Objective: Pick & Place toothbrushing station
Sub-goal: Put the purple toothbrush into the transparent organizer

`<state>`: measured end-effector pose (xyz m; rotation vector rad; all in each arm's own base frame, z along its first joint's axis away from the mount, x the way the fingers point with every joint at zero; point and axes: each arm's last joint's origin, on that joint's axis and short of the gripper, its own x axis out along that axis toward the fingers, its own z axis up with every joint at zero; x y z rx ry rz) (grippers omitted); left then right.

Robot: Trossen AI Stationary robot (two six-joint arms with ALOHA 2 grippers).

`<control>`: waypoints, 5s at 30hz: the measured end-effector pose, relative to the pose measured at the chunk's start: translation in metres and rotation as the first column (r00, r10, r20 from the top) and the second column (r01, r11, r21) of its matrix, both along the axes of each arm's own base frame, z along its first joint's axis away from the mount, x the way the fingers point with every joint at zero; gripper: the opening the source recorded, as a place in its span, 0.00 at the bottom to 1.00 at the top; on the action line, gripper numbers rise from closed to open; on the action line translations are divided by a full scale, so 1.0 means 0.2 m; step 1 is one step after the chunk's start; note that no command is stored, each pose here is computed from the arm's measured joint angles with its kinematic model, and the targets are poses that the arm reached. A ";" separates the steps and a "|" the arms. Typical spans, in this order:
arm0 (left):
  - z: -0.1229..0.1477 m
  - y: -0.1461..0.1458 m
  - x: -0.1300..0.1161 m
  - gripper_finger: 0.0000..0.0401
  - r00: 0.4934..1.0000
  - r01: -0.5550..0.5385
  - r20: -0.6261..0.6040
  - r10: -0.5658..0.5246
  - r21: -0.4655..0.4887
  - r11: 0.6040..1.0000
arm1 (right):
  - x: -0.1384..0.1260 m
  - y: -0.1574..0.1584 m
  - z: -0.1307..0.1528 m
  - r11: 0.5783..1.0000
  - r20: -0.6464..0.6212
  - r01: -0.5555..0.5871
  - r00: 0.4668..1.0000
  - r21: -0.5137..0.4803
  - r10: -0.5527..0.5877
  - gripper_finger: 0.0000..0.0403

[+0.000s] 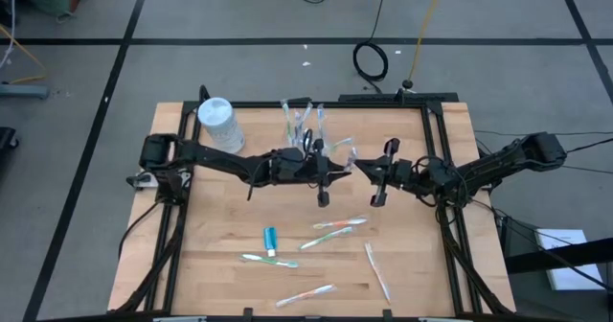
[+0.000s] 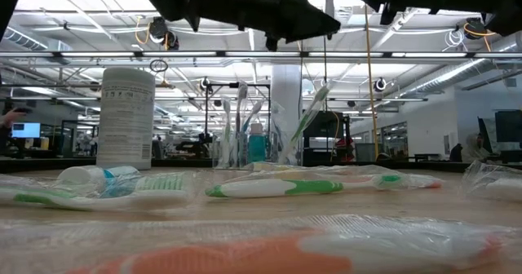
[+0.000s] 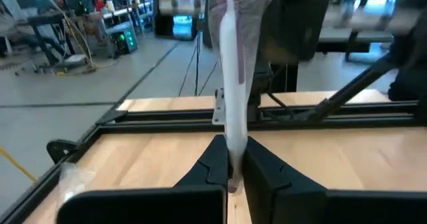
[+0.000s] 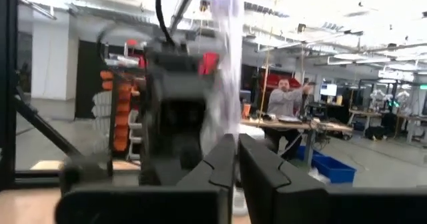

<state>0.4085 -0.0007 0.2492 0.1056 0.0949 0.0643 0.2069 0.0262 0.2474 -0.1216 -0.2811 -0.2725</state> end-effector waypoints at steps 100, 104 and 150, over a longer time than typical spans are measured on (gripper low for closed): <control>0.62 0.09 -0.99 0.23 0.884 -0.422 -0.234 0.405 -0.024 0.906 | 0.01 -0.66 -0.36 0.769 -0.325 0.375 0.918 0.517 -0.230 0.43; 0.61 0.08 -0.99 0.23 0.888 -0.414 -0.240 0.393 -0.042 0.909 | 0.00 -0.75 -0.38 0.741 -0.265 0.337 0.939 0.582 -0.219 0.41; 0.55 0.07 -0.91 0.23 0.875 -0.414 -0.286 0.391 -0.024 0.910 | 0.29 -0.78 -0.51 0.955 -0.333 0.102 0.943 0.279 -0.003 0.00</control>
